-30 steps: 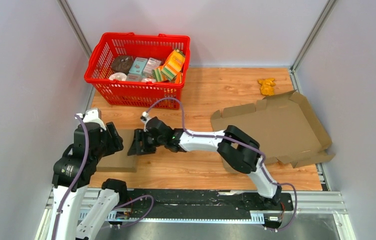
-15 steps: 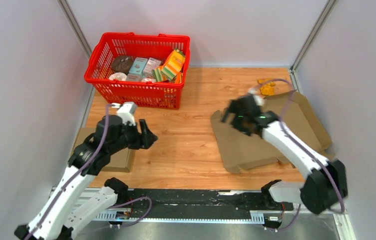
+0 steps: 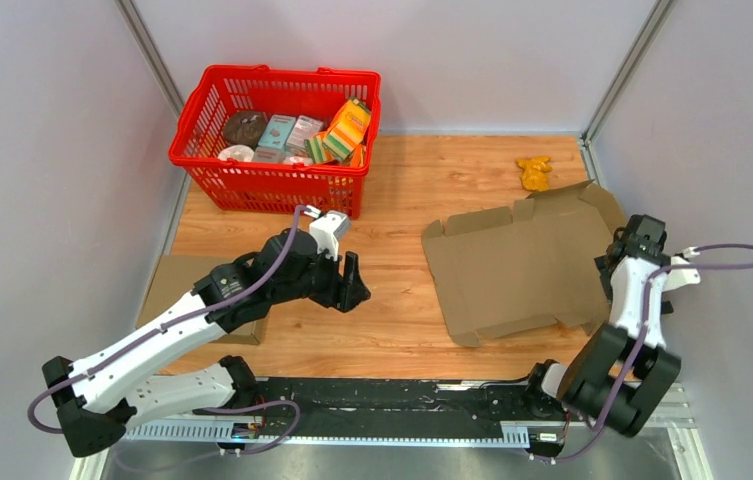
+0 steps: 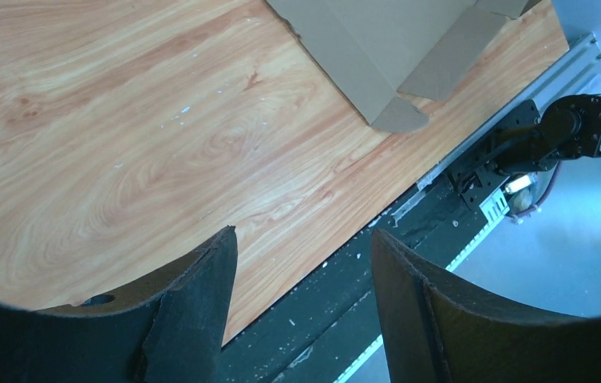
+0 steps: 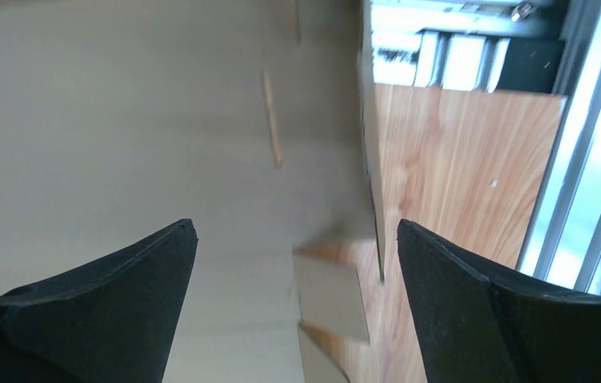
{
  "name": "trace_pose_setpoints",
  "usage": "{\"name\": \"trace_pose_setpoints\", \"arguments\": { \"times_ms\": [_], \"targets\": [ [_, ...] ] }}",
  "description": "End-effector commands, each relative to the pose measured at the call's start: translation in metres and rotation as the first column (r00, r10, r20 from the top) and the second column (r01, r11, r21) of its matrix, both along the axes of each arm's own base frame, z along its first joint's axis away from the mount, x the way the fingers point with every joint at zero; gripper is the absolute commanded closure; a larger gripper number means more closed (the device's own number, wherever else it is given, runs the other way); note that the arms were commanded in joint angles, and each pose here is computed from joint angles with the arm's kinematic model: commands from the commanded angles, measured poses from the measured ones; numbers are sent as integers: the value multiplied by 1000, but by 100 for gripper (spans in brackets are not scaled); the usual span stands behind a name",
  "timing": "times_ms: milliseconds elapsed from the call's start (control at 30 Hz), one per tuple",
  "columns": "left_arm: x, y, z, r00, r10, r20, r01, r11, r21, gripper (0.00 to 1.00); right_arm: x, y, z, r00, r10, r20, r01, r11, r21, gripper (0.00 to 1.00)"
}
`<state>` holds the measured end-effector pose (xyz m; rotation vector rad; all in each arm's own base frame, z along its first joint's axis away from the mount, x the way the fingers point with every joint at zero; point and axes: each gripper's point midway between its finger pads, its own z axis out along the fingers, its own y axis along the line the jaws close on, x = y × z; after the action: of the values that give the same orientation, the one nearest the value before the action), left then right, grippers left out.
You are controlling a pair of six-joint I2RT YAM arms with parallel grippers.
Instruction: Fold the paper box
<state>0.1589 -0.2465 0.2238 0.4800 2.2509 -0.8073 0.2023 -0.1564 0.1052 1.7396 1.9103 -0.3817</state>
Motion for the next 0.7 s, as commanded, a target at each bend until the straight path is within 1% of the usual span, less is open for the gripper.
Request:
{"name": "trace_pose_setpoints", "arguments": {
  "times_ms": [0,100,133,200,233,300,333,367,400,433,500,533,567,600,633,667],
  "targets": [
    [1,16,19,996,42,74,-41,999,-9,30,-8,-61,4,972,-214,-92,198,967,-158,0],
    [1,26,22,993,55,100,-56,998,4,30,-25,-62,-10,957,-238,-168,207,961,-185,0],
    [0,27,22,993,51,103,-52,999,7,30,-29,-65,-14,953,-255,-163,224,956,-188,0],
    [0,25,23,994,37,106,-38,999,10,30,-41,-62,-29,947,-250,-201,216,961,-175,1],
    [-1,24,22,994,31,102,-32,999,13,30,-35,-65,-34,956,-235,-174,208,965,-162,7],
    [-3,22,19,995,15,94,-16,1000,13,30,-37,-62,-42,959,-205,-195,179,973,-144,14],
    [-3,21,18,996,12,91,-13,1000,14,30,-31,-60,-47,968,-174,-183,154,981,-121,22],
    [-4,21,17,996,4,91,-6,1000,16,30,-30,-58,-50,969,-162,-187,143,983,-112,26],
    [-4,21,16,996,1,88,-2,1000,20,30,-33,-54,-55,968,-155,-197,138,986,-95,37],
    [-4,21,15,996,0,90,-2,1000,22,30,-27,-48,-60,977,-115,-180,107,993,-55,54],
    [-3,21,17,995,0,98,-2,1000,20,30,-25,-39,-65,983,-84,-165,83,996,-13,65],
    [-3,21,18,995,-1,102,-1,1000,20,30,-20,-30,-67,988,-42,-148,48,998,32,77],
    [-3,20,18,995,-8,103,6,1000,21,30,-19,-24,-66,990,-20,-142,27,998,49,83],
    [-3,20,19,994,-7,105,6,1000,18,30,-16,-19,-56,994,-3,-112,7,999,37,85],
    [-3,21,21,994,-7,109,6,1000,13,30,-16,-6,-52,992,42,-123,-37,998,41,87],
    [-4,21,21,994,-6,106,5,1000,11,30,-14,0,-44,992,74,-107,-71,997,32,89]
  ]
}}
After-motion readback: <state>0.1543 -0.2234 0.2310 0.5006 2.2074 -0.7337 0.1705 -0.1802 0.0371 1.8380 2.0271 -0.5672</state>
